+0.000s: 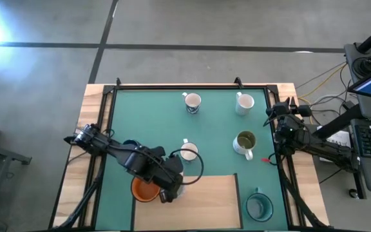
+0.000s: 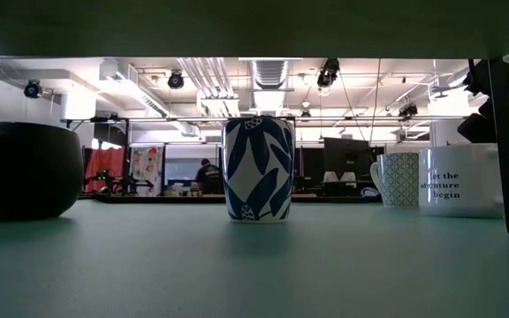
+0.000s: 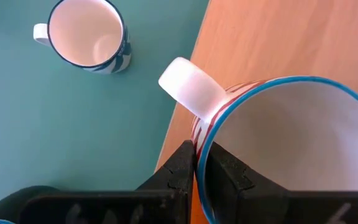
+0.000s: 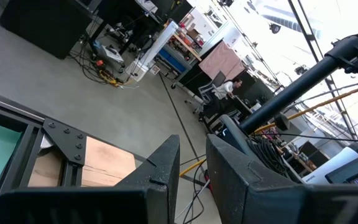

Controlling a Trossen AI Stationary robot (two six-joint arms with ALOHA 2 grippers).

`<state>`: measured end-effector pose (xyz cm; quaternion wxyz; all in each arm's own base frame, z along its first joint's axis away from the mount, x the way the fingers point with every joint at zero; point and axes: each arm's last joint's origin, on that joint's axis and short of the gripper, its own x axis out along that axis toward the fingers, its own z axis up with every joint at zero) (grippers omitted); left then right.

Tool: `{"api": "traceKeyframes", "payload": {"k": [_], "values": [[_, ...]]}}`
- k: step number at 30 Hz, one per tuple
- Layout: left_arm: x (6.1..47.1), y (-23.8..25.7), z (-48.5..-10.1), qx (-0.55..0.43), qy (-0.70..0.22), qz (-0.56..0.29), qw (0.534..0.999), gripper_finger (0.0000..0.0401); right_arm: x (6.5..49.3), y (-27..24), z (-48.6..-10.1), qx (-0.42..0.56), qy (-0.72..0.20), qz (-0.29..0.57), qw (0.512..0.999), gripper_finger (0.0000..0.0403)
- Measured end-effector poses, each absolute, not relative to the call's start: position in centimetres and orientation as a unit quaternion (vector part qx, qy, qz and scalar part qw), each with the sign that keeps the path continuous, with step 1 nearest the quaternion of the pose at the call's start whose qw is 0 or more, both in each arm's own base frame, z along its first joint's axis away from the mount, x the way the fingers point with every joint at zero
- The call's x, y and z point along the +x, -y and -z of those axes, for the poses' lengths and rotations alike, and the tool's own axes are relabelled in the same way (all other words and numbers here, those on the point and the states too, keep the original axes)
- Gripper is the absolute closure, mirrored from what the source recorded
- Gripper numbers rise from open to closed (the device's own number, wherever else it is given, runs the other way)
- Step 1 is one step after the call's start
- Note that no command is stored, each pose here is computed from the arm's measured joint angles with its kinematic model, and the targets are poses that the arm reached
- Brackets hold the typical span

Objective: Place coffee mugs
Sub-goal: Put the red patterned mug on the shelf

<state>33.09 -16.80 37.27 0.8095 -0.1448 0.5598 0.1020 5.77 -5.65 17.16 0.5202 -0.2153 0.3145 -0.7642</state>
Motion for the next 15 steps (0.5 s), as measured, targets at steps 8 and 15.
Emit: {"api": "traceKeyframes", "payload": {"k": [8, 15], "values": [[33.23, 16.8, -37.18, -0.148, -0.558, -0.1, 0.811, 0.0385, 5.77, 5.65, -17.17, -0.215, -0.314, 0.764, 0.52, 0.0335], [33.36, 16.85, -37.23, -0.153, -0.555, -0.095, 0.812, 0.0384, 5.77, 5.65, -17.18, -0.215, -0.314, 0.764, 0.52, 0.0335]]}}
